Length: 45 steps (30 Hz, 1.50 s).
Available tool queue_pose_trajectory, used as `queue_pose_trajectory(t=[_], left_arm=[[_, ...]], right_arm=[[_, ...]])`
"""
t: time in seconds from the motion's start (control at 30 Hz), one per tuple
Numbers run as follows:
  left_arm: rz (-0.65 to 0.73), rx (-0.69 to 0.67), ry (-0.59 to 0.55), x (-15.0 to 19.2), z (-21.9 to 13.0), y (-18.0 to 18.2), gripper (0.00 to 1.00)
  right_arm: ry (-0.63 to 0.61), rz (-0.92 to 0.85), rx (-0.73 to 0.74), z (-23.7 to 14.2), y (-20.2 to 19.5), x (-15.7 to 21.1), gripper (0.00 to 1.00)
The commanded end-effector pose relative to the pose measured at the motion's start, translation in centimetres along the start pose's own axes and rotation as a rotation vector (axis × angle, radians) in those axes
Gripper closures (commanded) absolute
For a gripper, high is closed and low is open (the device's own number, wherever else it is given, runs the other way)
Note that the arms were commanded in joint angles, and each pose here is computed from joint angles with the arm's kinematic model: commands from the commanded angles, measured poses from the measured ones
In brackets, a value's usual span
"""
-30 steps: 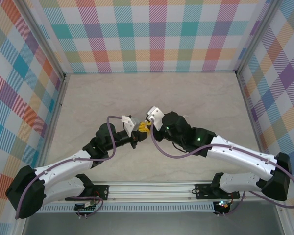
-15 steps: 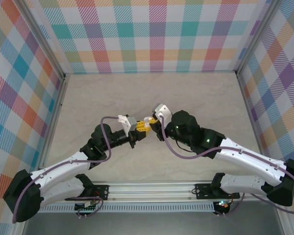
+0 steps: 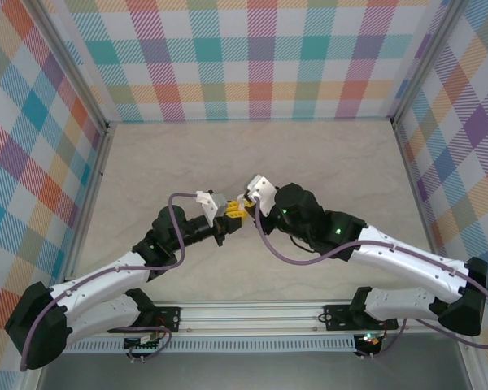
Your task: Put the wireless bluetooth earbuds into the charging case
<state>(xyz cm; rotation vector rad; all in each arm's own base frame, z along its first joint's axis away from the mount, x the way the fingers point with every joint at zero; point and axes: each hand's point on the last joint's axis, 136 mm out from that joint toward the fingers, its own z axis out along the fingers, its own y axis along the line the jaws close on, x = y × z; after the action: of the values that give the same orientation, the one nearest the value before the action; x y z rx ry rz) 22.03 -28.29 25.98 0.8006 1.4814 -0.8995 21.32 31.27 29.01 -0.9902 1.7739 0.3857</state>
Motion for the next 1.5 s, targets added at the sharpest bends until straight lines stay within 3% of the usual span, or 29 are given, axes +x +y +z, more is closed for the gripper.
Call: queue_pose_trajectory(t=[0.0, 0.13, 0.37, 0.57, 0.9, 1.2, 1.33, 1.47], left_arm=[[0.063, -0.012, -0.164, -5.3, -0.7, -0.1, 1.00], [0.054, -0.023, -0.167, -5.5, -0.7, 0.0, 1.00], [0.033, -0.030, -0.186, -5.8, -0.7, 0.2, 1.00], [0.041, -0.029, -0.189, -6.1, -0.7, 0.2, 1.00], [0.029, -0.011, -0.174, -5.2, -0.2, 0.1, 1.00], [0.024, 0.000, -0.166, -4.8, -0.2, -0.1, 1.00], [0.022, 0.002, -0.168, -4.8, -0.3, -0.1, 1.00], [0.024, 0.005, -0.162, -4.6, -0.6, -0.3, 1.00]], right_arm=[[0.105, -0.100, -0.050, 0.6, 1.9, 2.4, 0.89], [0.116, -0.118, -0.030, 0.8, 2.0, 2.7, 0.90], [0.090, 0.027, -0.060, 1.1, 2.7, 2.0, 0.88], [0.092, 0.071, -0.079, 0.5, 2.9, 1.7, 0.67], [0.056, 0.289, -0.188, -1.5, 2.4, -2.6, 0.49], [0.054, 0.533, -0.332, -3.6, 0.8, -5.3, 0.45], [0.057, 0.581, -0.308, -4.1, -0.6, -5.3, 0.47], [0.105, 0.636, -0.169, -4.1, -4.0, -3.4, 0.50]])
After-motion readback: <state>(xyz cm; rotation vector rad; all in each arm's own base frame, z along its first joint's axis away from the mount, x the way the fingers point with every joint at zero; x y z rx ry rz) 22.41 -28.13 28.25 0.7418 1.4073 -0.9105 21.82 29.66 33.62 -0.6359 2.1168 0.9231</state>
